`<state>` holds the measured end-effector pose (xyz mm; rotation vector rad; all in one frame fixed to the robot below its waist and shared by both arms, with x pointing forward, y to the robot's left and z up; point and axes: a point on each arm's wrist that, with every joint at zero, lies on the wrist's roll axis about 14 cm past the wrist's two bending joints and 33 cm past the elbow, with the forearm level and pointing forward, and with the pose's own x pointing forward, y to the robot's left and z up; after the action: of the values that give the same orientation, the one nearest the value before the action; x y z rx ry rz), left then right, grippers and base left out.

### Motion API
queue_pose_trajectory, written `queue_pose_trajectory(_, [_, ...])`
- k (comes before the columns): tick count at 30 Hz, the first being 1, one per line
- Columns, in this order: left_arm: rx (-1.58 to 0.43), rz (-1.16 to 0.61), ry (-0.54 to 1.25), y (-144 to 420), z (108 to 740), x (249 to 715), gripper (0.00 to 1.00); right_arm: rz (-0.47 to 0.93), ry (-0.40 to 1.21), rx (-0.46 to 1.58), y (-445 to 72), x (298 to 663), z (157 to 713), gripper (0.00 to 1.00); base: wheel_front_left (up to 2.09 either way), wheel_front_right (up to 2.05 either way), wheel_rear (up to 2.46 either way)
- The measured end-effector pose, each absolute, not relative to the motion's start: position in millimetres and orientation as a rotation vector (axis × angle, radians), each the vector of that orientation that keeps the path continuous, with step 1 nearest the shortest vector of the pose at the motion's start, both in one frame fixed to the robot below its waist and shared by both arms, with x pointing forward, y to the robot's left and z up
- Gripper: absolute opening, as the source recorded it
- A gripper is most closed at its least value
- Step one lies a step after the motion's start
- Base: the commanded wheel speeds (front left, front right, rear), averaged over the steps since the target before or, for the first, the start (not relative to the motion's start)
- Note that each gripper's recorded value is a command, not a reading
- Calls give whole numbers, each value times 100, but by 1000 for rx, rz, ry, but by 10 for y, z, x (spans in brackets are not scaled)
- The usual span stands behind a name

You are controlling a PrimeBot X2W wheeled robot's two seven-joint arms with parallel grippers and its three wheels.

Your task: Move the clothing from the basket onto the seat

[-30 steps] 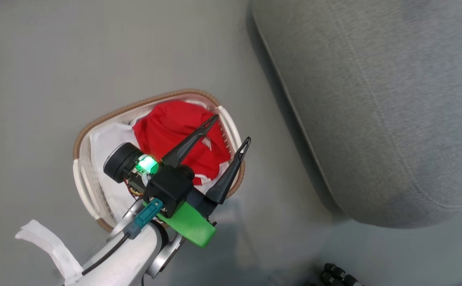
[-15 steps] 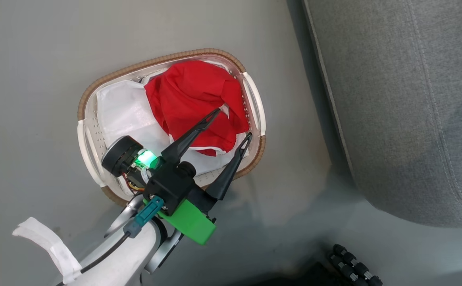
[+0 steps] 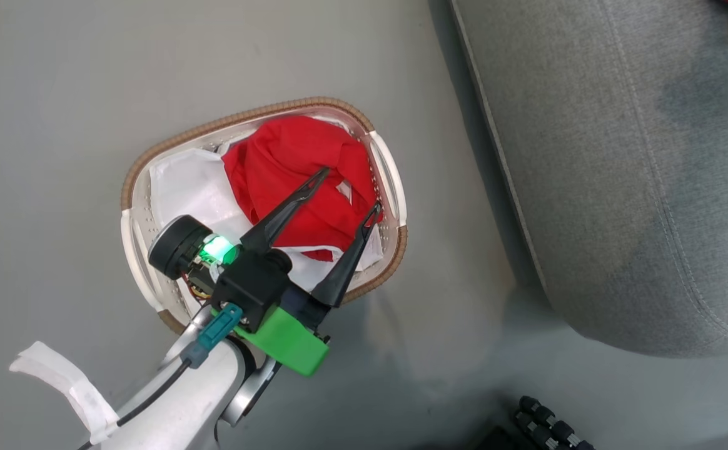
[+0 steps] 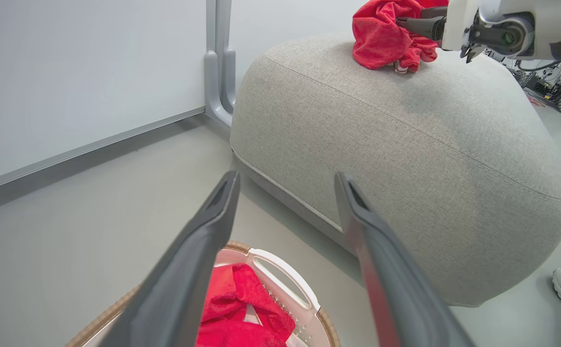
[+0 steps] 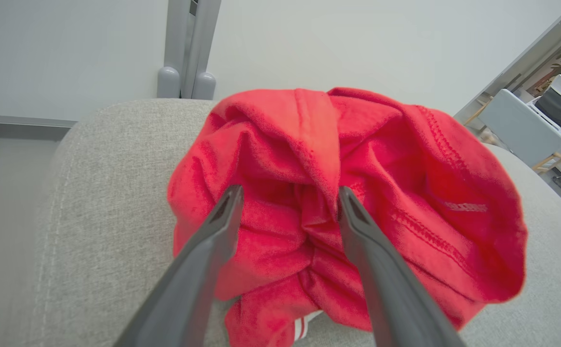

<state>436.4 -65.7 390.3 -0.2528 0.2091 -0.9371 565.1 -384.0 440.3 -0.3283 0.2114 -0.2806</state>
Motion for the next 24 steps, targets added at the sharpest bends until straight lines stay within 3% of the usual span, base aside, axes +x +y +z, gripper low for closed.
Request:
queue_pose_trajectory(10, [-248,-855,143,-548,4194,4448,100,-221,113,-356,-3680,5469,4892,100,0,0,0])
queue_pose_trajectory(24, [-237,-577,71,83,4632,4528,100,-114,-74,-224,-3053,5250,5553,100,0,0,0])
